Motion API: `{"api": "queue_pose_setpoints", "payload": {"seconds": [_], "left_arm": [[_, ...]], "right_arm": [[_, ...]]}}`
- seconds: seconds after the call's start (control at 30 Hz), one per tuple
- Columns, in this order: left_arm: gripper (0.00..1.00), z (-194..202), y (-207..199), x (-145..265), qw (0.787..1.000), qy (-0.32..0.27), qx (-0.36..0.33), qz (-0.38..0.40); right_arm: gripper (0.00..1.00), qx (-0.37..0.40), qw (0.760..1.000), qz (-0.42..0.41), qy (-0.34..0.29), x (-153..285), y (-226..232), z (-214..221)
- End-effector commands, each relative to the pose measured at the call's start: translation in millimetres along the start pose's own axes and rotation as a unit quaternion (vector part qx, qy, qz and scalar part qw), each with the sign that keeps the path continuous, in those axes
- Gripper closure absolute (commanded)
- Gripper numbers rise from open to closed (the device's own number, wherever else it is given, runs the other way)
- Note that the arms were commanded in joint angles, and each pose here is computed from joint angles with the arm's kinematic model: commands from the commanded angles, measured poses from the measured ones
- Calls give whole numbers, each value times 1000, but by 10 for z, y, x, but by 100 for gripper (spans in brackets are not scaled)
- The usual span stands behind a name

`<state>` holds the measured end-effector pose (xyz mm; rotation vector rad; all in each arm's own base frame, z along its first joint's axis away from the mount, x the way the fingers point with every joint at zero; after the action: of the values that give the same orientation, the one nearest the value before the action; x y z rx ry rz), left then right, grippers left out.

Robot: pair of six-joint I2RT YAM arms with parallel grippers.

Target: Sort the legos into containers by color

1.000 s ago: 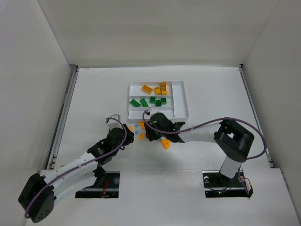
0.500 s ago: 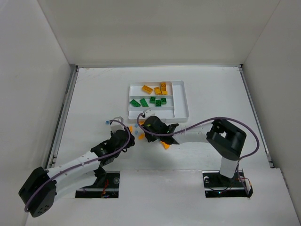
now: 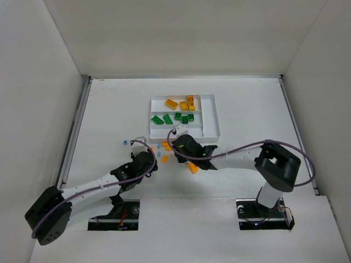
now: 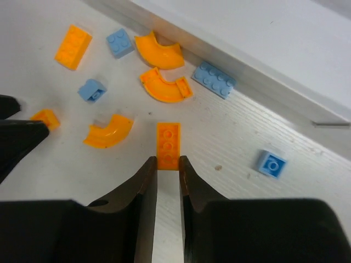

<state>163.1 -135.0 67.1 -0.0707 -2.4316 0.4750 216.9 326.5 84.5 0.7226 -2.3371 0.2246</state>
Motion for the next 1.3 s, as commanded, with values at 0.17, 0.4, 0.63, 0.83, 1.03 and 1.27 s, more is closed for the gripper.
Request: {"api": "queue_pose_setpoints", "payload": {"seconds": [0.17, 0.4, 0.63, 0.83, 1.03, 1.27], "left_arm": [[61, -38, -75, -51, 1000, -15, -4, -6], [62, -9, -116, -76, 1000, -9, -16, -5], [64, 13, -154, -85, 1000, -2, -30, -7], [66, 0, -157, -78, 999, -6, -35, -7], [69, 9, -160, -74, 999, -7, -42, -10], [69, -20, -183, -121, 997, -11, -62, -33]], "right_arm": [[83, -118, 982, 23, -148, 462, -598, -555], [82, -207, 954, 138, -169, 495, -1357, -482], [77, -232, 941, 199, -148, 397, -1645, -362], [48, -237, 934, 202, -173, 498, -1662, -387], [47, -235, 936, 187, -185, 537, -1588, -420], [48, -231, 940, 169, -184, 514, -1500, -433]]}}
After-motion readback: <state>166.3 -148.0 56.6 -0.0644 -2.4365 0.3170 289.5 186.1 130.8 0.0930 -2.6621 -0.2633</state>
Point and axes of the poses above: each gripper's point midway between its finger pads, its own x axis back along the fingers, its own y axis along the line the jaws close on, z = x × y, the point moved 6 cm from there along x, back along the fingers, and after that the axes turned 4 degrees about x, right-handed, at the moved point
